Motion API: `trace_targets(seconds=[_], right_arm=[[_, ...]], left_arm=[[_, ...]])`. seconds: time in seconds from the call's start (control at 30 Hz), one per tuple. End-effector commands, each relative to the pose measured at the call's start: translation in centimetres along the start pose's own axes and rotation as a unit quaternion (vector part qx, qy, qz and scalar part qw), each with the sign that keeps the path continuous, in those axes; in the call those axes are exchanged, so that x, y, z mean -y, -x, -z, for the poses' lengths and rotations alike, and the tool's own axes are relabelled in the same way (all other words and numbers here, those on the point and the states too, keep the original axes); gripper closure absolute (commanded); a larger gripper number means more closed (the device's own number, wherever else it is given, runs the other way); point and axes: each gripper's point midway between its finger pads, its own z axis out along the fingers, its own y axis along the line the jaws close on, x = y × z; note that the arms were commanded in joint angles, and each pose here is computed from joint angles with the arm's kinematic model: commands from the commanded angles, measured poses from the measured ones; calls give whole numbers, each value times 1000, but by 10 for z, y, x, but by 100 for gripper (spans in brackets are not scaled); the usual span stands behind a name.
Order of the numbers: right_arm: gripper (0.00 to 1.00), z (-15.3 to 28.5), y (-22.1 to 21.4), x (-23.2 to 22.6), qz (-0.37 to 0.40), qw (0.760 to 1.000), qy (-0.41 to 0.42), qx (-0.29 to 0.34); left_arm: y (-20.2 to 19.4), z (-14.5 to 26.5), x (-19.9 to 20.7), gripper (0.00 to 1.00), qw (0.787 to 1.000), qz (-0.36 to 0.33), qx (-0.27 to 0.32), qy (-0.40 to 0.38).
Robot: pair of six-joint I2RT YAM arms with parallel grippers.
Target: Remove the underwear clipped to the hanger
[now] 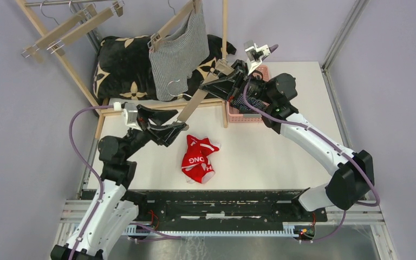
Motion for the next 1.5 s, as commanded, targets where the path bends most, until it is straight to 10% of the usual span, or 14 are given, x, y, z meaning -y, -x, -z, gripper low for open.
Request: trace_targets(seconds=[0.0, 0.27, 0.4, 0.7, 0.83, 1.0, 1.47], right_arm=[[99, -6, 28, -24, 21, 998, 44, 32], [99, -8, 28, -33, 17, 998, 61, 31], [99, -9, 24, -34, 13, 998, 62, 27], [99, -8, 10, -26, 13, 999, 48, 6], [97, -4, -3, -12, 23, 999, 15, -15], [56, 18, -24, 14, 56, 994, -78, -49], [44, 90, -141, 43, 86, 949, -235, -194]], left_arm=[[16, -8, 12, 25, 999, -21, 11, -37], [16, -12, 11, 28, 999, -16, 10, -43], [19, -14, 14, 66, 998, -12, 21, -55], [25, -13, 18, 97, 998, -12, 29, -57], [32, -9, 24, 97, 998, -11, 34, -54], [51, 4, 23, 97, 999, -18, 38, 11], [76, 95, -21, 97, 938, -78, -66, 332]])
